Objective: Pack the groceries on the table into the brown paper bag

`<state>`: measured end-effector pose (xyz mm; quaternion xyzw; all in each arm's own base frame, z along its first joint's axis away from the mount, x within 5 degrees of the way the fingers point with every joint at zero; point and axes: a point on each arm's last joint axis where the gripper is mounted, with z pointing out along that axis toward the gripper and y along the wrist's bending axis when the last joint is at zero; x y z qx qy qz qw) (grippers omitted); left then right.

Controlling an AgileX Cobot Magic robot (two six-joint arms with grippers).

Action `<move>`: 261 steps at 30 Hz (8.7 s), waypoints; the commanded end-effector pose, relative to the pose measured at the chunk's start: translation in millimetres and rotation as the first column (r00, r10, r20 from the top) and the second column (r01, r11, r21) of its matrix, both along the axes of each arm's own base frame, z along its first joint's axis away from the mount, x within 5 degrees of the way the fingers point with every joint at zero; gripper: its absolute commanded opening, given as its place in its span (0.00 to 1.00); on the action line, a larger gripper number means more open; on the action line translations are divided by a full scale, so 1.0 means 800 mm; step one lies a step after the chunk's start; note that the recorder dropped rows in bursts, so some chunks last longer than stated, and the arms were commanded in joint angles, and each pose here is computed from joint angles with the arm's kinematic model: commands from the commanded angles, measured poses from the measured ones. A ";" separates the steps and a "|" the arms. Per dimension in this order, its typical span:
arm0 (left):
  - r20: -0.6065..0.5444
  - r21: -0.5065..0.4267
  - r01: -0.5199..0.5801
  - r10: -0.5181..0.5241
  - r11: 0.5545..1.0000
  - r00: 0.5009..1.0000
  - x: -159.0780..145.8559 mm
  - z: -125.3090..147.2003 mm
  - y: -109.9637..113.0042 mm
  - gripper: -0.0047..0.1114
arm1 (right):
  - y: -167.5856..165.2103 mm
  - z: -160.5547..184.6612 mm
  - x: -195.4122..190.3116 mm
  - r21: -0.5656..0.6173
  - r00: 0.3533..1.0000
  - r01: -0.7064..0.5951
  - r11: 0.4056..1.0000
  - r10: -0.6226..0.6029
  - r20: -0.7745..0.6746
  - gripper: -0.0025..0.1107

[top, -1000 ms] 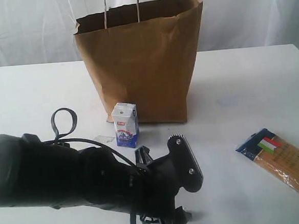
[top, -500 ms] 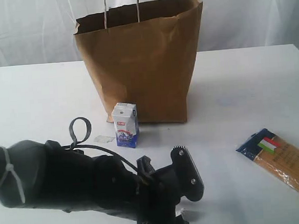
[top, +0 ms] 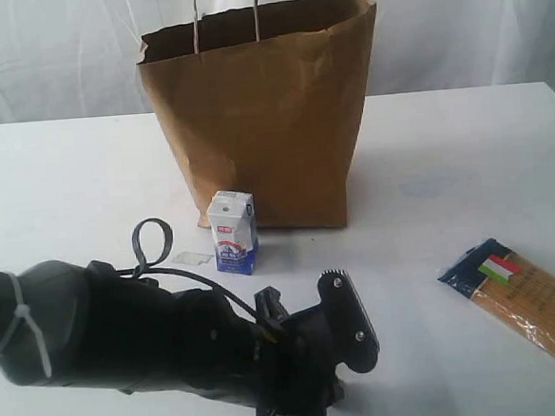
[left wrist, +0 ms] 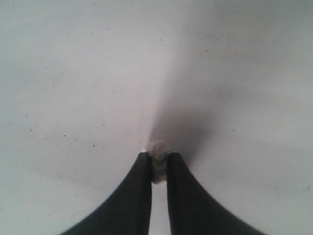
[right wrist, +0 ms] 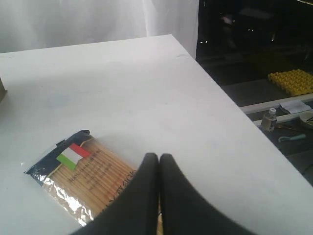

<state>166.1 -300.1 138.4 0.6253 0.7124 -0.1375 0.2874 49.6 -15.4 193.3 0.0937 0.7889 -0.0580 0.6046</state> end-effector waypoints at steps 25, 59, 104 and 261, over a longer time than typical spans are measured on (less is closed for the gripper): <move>0.060 -0.744 -0.296 0.501 0.600 0.863 0.112 0.287 0.264 0.04 | 0.000 -0.001 0.000 -0.006 1.000 -0.003 1.000 0.003 0.009 0.02; 0.158 -0.737 -0.080 0.287 0.671 0.945 0.262 0.223 0.220 0.40 | 0.000 -0.001 0.000 0.008 1.000 0.001 1.000 -0.001 0.012 0.02; 0.197 -0.632 -0.003 0.164 0.775 0.967 0.260 0.252 0.207 0.31 | 0.000 -0.001 0.000 0.008 1.000 0.001 1.000 -0.001 0.012 0.02; -0.115 -0.626 -0.772 0.967 0.107 0.227 -0.141 0.042 0.371 0.04 | 0.051 0.189 0.119 -0.378 0.820 -0.465 0.801 0.550 0.158 0.02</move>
